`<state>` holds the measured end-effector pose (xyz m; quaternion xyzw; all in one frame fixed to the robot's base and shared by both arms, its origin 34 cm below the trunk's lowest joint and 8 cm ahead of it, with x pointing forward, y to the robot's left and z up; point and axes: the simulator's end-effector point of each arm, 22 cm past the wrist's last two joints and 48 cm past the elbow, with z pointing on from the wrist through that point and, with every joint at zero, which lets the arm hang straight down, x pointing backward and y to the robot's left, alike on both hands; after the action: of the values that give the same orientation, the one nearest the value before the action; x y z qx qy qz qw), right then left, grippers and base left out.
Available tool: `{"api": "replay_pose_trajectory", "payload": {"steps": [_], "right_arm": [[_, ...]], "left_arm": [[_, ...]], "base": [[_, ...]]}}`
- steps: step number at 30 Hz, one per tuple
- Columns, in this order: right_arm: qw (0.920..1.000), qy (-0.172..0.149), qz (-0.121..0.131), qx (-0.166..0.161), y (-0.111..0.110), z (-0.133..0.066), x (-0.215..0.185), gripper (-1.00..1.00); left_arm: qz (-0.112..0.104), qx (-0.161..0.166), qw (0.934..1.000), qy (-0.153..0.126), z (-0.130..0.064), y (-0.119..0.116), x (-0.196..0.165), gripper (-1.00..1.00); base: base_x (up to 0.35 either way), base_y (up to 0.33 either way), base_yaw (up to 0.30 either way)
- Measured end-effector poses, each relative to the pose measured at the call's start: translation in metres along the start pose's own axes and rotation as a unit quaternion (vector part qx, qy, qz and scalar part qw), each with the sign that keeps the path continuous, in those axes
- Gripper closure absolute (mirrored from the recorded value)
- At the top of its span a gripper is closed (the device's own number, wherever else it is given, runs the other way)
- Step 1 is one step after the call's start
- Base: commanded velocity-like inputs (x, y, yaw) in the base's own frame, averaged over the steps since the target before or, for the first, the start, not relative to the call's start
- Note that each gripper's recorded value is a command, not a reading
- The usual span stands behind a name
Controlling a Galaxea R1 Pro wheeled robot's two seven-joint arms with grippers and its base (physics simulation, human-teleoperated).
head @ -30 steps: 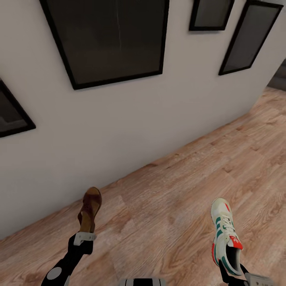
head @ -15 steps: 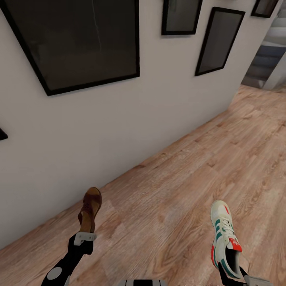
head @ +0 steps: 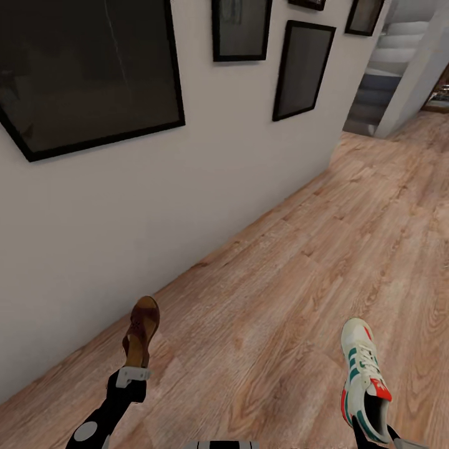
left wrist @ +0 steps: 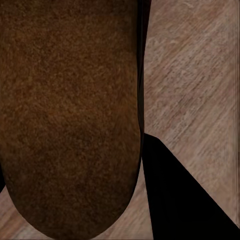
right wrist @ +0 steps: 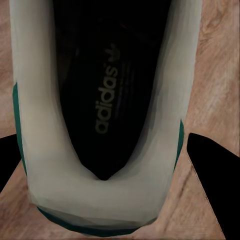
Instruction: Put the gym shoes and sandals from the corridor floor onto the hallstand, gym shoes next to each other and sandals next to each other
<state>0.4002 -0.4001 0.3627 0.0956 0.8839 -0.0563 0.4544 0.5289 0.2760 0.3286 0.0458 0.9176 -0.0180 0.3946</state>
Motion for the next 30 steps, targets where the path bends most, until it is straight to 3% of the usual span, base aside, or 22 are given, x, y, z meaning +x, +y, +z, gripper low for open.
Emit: {"api": "replay_pose_trajectory", "payload": {"steps": [30], "right_arm": [[1.0, -0.003, 0.009, -0.001, 0.002, -0.002, 0.001, 1.0]], "left_arm": [[0.002, 0.002, 0.9999, -0.015, -0.003, -0.002, -0.014, 1.0]], "base": [[0.001, 0.0, -0.249]]}}
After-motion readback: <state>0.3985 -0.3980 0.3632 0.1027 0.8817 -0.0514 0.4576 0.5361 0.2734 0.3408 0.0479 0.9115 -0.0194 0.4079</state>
